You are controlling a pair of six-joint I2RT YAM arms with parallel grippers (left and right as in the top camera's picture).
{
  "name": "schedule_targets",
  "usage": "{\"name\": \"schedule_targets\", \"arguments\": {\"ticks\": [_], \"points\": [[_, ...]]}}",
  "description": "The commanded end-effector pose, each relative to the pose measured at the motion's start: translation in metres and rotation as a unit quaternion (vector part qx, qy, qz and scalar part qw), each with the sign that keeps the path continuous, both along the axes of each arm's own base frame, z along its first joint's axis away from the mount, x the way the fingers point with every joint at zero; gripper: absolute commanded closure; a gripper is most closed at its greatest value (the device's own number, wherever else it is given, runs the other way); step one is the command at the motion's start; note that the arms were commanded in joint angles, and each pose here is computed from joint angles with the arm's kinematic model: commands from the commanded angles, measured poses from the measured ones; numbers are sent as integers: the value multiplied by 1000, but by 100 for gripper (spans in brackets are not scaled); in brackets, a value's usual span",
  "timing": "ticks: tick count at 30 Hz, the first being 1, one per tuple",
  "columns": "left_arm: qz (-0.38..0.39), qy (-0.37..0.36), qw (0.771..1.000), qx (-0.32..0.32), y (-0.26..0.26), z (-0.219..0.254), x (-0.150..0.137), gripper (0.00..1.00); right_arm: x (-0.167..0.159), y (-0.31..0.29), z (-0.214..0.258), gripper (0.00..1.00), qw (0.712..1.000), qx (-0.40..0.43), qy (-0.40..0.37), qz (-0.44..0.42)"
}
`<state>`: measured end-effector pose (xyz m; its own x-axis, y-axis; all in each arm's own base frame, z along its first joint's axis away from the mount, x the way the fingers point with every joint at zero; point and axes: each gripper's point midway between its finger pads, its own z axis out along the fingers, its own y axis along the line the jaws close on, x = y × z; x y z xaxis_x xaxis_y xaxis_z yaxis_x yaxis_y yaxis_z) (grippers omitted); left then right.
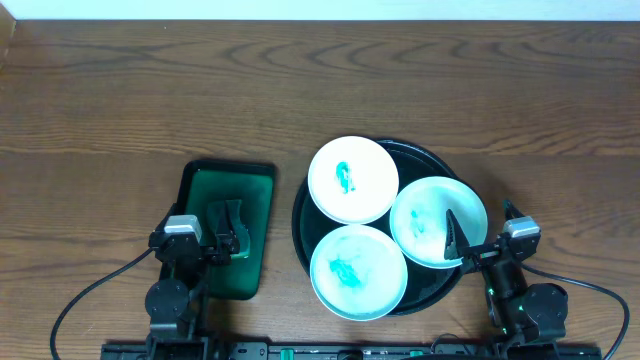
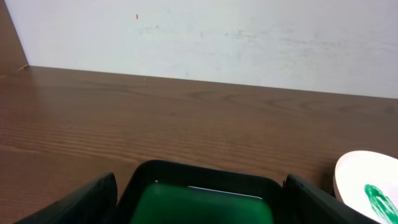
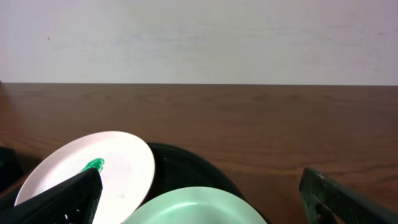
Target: Clean dirty plates on tray and stack at the side
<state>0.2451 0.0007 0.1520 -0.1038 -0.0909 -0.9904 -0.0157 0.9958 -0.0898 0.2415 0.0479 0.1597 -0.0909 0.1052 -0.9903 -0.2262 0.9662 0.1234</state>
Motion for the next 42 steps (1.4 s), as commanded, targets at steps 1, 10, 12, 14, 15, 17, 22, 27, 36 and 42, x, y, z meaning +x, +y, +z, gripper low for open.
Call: {"name": "schedule_targets", "arguments": {"ticks": [1,10,12,14,15,17,22,27,36,42], "points": [[-1,23,1000,4,0,-15,-1,15,0,-4,-1,1,1000,5,1,-9],[-28,34,995,-95,-14,-10,-1,15,1,-4,-1,1,1000,5,2,-9],[-29,41,994,-95,-14,-6,0,15,0,-4,-1,1,1000,5,1,-9],[-27,54,994,-95,-14,-1,2,15,0,-4,-1,1,1000,5,1,-9],[-27,61,994,-91,-14,3,4,15,1,-4,-1,1,1000,5,2,-9],[-27,78,993,-82,-14,11,9,15,1,-4,-1,1,1000,5,2,-9],[-26,145,987,-68,-14,32,33,15,1,-4,-1,1,1000,5,2,-9],[-23,255,965,-58,-14,44,60,15,1,-4,-1,1,1000,5,2,-9],[-19,471,880,-46,-14,42,73,15,1,-4,-1,1,1000,5,2,-9],[3,565,820,-85,-18,18,47,15,0,-4,-1,1,1000,5,1,-9]]}}
